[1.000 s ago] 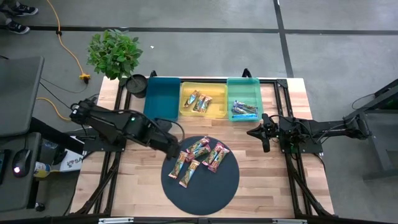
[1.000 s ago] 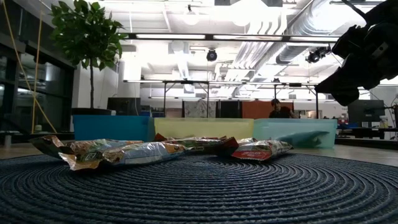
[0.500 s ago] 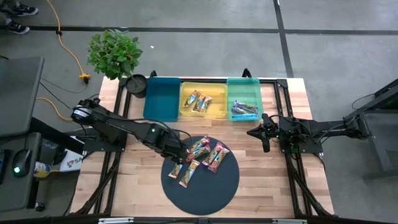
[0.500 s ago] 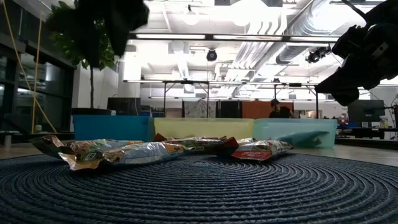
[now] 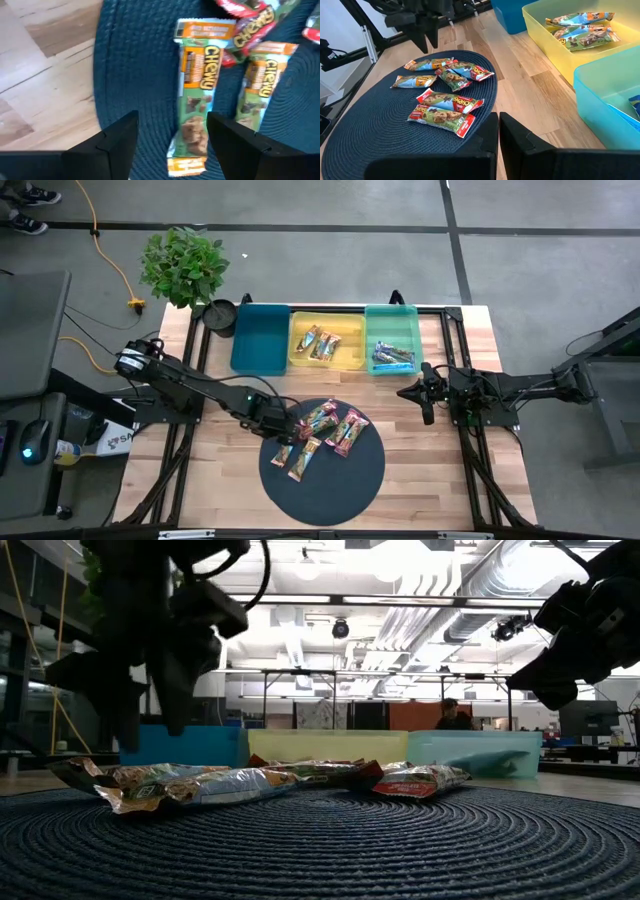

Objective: Pick and place Granola Bars by type
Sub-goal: Put the yellow granola bar into the yellow bin

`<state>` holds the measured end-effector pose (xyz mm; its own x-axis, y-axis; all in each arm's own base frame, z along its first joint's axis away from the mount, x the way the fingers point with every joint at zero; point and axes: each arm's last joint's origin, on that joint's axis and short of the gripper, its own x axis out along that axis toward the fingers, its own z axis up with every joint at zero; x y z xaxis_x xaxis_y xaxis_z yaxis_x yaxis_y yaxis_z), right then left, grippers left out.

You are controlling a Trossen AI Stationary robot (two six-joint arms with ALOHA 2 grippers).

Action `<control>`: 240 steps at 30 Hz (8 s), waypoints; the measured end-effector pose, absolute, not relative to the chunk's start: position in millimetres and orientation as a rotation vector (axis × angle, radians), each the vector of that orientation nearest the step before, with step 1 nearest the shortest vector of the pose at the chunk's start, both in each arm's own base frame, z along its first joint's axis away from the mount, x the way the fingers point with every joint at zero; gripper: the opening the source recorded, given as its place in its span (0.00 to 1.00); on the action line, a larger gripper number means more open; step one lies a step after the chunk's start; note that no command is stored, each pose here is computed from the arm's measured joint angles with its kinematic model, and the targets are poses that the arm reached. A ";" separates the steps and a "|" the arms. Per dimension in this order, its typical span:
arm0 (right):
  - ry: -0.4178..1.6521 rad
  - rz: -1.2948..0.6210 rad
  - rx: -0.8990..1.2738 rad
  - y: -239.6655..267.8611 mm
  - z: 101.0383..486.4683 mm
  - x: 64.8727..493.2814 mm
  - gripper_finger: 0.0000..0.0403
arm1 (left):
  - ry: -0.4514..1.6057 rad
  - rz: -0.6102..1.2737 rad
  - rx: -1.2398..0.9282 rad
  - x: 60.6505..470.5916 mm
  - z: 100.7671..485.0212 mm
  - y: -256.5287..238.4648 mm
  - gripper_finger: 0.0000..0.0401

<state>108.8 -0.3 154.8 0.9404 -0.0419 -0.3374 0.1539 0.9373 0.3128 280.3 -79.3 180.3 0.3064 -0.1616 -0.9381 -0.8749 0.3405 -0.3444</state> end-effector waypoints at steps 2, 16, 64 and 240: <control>0.333 -0.102 0.343 -0.2 154.8 108.8 0.00 | 1.185 0.635 -1.147 280.4 179.6 -79.4 0.58; 0.334 -0.102 0.343 -0.2 154.7 109.1 0.00 | 1.210 0.575 -1.179 308.0 150.5 -88.7 0.58; 0.353 -0.105 0.342 -0.2 153.0 109.8 0.00 | 1.271 0.648 -1.041 338.4 168.3 -95.9 0.22; 0.373 -0.109 0.341 -0.2 151.1 110.7 0.00 | 1.011 0.826 -0.938 470.3 206.6 192.6 0.22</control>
